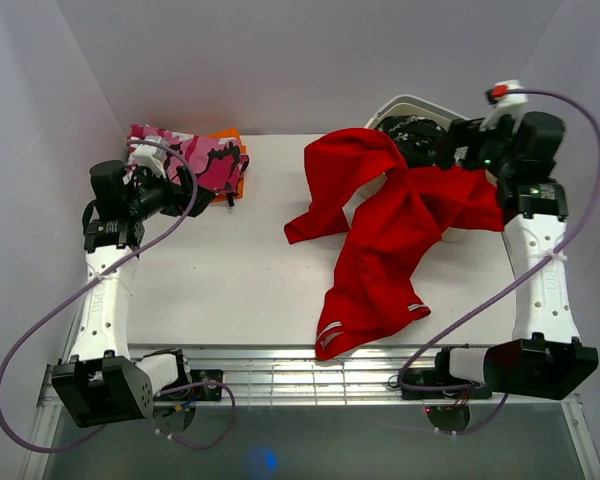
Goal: Fold and stack the trousers
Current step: Move the trousers to the center of the board
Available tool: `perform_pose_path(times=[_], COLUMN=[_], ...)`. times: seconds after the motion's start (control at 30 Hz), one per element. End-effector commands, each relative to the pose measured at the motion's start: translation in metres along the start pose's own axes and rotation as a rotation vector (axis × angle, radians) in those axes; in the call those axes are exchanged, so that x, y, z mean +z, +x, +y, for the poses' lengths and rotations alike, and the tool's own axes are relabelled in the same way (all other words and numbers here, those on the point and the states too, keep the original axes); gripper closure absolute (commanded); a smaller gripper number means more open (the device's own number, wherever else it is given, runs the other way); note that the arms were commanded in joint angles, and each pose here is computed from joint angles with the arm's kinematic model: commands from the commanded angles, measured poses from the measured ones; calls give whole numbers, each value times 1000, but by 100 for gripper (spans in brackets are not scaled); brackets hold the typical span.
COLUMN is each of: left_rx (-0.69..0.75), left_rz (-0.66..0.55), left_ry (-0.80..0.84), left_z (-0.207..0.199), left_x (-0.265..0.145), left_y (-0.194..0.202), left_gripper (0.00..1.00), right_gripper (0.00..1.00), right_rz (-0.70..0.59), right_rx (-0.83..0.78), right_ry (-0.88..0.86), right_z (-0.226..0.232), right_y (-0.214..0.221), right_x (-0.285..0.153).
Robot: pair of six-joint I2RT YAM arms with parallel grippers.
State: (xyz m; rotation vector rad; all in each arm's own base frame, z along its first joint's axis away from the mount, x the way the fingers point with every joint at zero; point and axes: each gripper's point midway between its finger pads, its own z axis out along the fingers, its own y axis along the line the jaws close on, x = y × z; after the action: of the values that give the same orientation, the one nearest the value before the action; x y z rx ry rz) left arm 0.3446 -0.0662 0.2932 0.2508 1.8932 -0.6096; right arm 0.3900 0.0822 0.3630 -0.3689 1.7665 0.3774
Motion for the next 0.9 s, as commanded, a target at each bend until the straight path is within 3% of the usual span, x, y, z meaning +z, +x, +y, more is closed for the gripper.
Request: perform_pose_path(times=[0.0,0.07,0.17,0.4,0.43,0.63,0.77,0.87], left_rx=[6,1,-1,-3,-3,2,4,-5], left_rz=[-15,-15,-15,-16,-16,-17,-17,-14], left_ry=[49,38,27,11,8,-8,-11,-6], left_z=[-9,-8,-6,-4,-4,-3,-1,-1], left_x=[0,-1,-1,-3,-3,-6,-5,-3], left_y=[-2,2,5,10,11,14,13,12], left_gripper=[2,2,2,2,2,2,2,2], right_gripper=[6,2,3,0,4,6,9,18], right_rz=[132,214,284,322,350,393,374,341], right_rx=[-17,63,185,375,401,578,640,650], right_ry=[357,434,461,297,288,266,236,161], right_z=[-96,-127,-147,-149,-154,-160,-160,-153], right_y=[14,40,65,95,107,133,131,120], right_x=[-62,-69,-67,-28,-20,1,13,19])
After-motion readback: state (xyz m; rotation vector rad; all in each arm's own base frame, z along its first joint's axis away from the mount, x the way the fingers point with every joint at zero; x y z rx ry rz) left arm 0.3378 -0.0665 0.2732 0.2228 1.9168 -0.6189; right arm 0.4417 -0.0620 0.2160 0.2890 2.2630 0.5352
